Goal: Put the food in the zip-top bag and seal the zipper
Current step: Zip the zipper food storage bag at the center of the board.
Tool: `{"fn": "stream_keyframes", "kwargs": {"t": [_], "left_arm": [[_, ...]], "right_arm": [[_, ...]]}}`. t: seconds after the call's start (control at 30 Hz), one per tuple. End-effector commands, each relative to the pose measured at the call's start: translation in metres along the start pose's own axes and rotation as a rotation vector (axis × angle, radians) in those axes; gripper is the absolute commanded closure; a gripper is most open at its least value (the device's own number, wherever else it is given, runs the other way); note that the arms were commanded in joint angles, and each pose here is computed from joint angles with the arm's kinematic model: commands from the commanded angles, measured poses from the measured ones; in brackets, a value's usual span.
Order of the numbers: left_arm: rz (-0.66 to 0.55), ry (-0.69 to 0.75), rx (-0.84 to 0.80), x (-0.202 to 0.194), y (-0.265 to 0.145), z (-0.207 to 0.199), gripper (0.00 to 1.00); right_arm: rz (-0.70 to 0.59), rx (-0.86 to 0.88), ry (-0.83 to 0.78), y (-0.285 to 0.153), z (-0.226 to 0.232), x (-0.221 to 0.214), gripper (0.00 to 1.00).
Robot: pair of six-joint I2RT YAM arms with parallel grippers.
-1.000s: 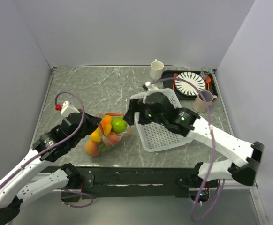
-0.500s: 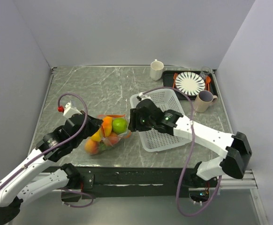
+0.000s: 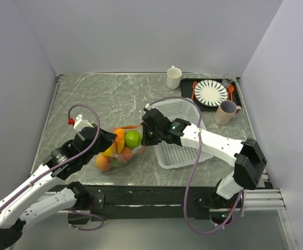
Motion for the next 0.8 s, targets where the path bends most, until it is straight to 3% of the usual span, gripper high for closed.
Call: {"fn": "stream_keyframes", "kwargs": {"t": [0.0, 0.57, 0.67, 0.77], "left_arm": [[0.064, -0.014, -0.043, -0.012, 0.005, 0.001, 0.99], [0.268, 0.036, -0.089, -0.054, 0.027, 0.016, 0.98], [0.327, 0.056, -0.141, -0.063, 0.025, 0.005, 0.87], [0.342, 0.068, -0.155, -0.063, 0.022, 0.001, 0.48]], "right_arm": [[-0.159, 0.058, -0.023, -0.028, 0.019, 0.051, 1.0], [-0.106, 0.068, 0.0, -0.009, 0.002, 0.058, 1.0], [-0.11, 0.08, 0.014, -0.01, -0.001, 0.062, 1.0], [-0.095, 0.063, 0.027, -0.005, -0.007, 0.061, 1.0]]}}
Point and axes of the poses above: each gripper's point midway between its finger pads, its own y axis out along the fingers, its own z axis along the line the jaws close on, x = y × z, the point moved 4 cm from there along -y, back along the fingers, and after that the axes turned 15 degrees about -y, right-handed, at the moved point
